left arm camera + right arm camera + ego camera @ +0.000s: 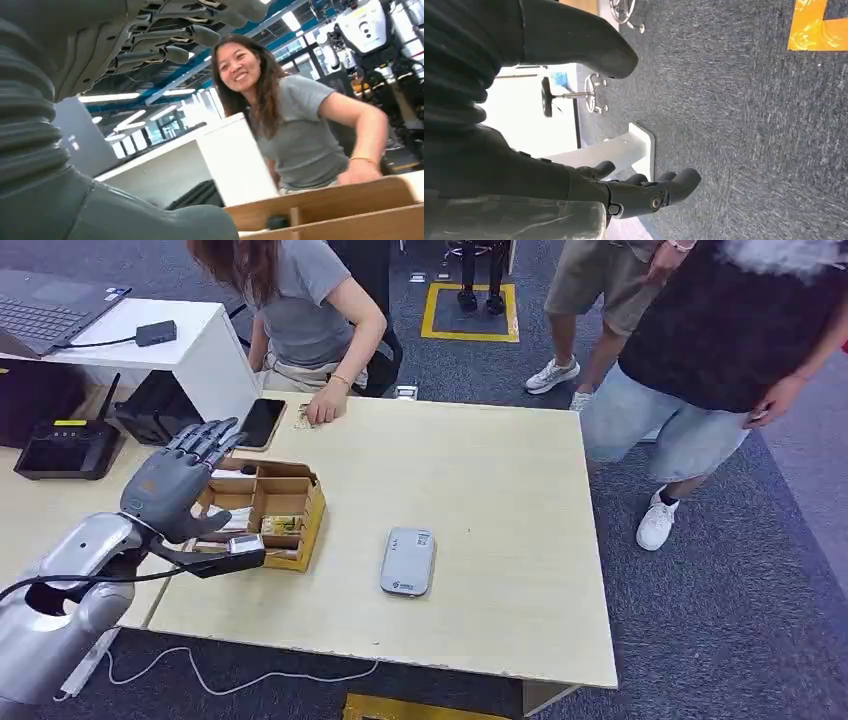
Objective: Pass the card to the sensor for recognition and then transmit it.
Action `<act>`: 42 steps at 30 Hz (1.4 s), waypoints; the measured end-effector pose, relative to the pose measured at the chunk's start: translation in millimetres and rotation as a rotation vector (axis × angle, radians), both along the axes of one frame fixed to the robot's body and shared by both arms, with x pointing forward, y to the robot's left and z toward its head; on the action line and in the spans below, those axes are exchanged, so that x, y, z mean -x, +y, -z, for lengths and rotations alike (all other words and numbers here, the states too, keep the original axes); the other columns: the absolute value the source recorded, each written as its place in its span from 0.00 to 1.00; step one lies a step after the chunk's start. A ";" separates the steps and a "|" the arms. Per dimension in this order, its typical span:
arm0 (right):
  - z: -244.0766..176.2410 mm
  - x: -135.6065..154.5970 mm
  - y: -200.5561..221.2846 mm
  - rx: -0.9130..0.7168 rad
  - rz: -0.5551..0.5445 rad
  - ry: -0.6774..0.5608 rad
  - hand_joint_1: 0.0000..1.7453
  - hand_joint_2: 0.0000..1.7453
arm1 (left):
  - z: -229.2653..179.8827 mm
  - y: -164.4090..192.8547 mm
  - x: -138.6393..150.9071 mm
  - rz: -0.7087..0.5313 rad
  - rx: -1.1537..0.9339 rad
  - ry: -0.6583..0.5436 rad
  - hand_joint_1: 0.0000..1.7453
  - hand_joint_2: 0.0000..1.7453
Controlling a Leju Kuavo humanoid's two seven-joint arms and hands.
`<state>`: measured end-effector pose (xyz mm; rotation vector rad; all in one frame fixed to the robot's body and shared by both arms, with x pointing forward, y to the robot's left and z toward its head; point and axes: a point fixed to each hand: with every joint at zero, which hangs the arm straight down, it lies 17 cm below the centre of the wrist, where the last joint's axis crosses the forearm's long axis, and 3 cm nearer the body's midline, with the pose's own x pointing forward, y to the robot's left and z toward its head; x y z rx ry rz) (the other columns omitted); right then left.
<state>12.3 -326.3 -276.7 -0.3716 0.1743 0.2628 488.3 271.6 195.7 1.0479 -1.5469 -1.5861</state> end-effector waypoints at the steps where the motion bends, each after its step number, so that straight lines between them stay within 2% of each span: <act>1: 0.0 -0.3 -0.6 0.001 0.000 -0.001 0.00 1.00 | 3.4 -3.8 -0.9 0.002 0.005 0.005 0.00 1.00; 7: -0.3 -2.2 -5.0 0.016 0.004 -0.016 0.00 1.00 | 25.3 -15.8 1.3 0.013 0.013 0.043 0.00 1.00; 17: -0.5 2.8 -5.7 0.020 0.017 -0.005 0.00 1.00 | 74.7 -8.0 34.6 0.030 -0.008 0.144 0.00 1.00; 26: -0.4 4.1 -7.3 0.019 0.034 -0.005 0.00 1.00 | 70.2 -13.4 43.2 0.066 0.013 0.176 0.00 1.00; 35: -0.3 -0.6 -13.7 0.017 0.026 -0.016 0.00 1.00 | 60.2 -22.8 33.4 0.065 0.035 0.177 0.00 1.00; 42: -1.0 -0.7 -22.6 0.029 0.021 -0.014 0.00 1.00 | 69.9 -17.8 33.8 0.046 0.045 0.207 0.00 1.00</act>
